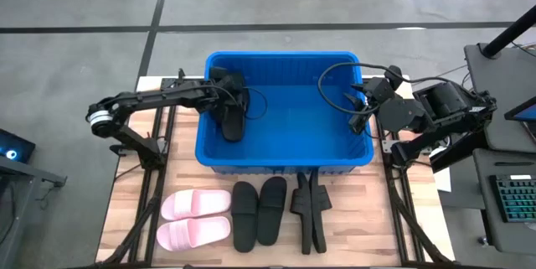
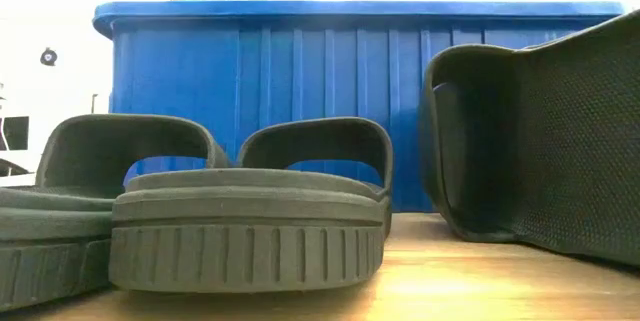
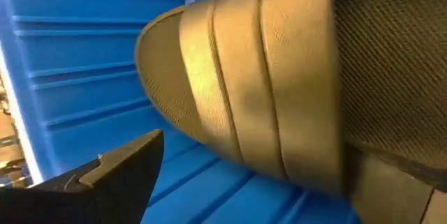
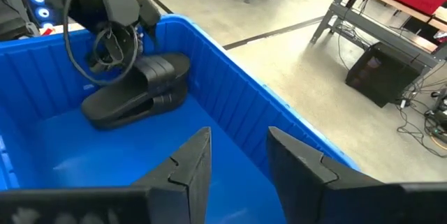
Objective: Pick and place slides into bin
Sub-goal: Put the black slide into the blue organizer bin
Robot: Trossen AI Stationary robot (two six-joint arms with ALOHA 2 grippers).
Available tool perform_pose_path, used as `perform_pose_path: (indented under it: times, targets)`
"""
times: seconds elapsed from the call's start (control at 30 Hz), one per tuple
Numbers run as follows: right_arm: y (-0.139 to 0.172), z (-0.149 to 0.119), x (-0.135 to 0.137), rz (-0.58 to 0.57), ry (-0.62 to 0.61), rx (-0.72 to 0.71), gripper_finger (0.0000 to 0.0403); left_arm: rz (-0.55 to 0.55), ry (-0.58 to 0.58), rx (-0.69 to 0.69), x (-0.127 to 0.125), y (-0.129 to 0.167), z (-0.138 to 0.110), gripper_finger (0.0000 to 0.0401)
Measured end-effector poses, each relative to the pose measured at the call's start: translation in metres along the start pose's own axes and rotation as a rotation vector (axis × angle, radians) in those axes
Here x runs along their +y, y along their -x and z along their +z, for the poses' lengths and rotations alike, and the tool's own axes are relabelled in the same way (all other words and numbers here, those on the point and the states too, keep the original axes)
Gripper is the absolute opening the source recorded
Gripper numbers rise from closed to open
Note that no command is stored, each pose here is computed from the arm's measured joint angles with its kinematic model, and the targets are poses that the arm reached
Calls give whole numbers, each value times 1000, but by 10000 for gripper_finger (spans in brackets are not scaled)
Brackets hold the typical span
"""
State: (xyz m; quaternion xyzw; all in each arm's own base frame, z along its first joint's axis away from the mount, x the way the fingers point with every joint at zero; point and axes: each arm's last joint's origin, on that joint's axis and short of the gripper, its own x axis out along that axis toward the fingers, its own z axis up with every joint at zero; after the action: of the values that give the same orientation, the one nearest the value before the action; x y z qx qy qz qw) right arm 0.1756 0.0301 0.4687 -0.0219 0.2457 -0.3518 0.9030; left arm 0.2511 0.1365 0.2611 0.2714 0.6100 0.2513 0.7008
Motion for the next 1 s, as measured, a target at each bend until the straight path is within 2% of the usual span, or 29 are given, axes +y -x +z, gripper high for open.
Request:
perform_pose_path:
  times: [0.13, 0.23, 0.47, 0.67, 0.73, 0.83, 1.0]
  targets:
    - [0, -1, 0, -3, 9, 7, 122, 32, 22, -59, 13, 22, 6, 380]
    - [0, -2, -1, -5, 16, 11, 118, 56, 89, -133, 21, 40, 14, 380]
    - [0, -2, -1, -5, 17, 12, 113, -13, 317, -384, 43, 90, 34, 380]
    - [0, -2, -1, -6, 26, 13, 112, -50, 401, -476, 47, 113, 42, 380]
    - [0, -2, -1, -6, 27, 13, 109, -110, 466, -527, 48, 121, 45, 380]
    - [0, -2, -1, 9, 7, 21, 106, -269, 604, -634, 47, 133, 51, 380]
    - [-1, -4, 3, 142, -5, 99, 105, -523, 806, -800, 43, 153, 63, 377]
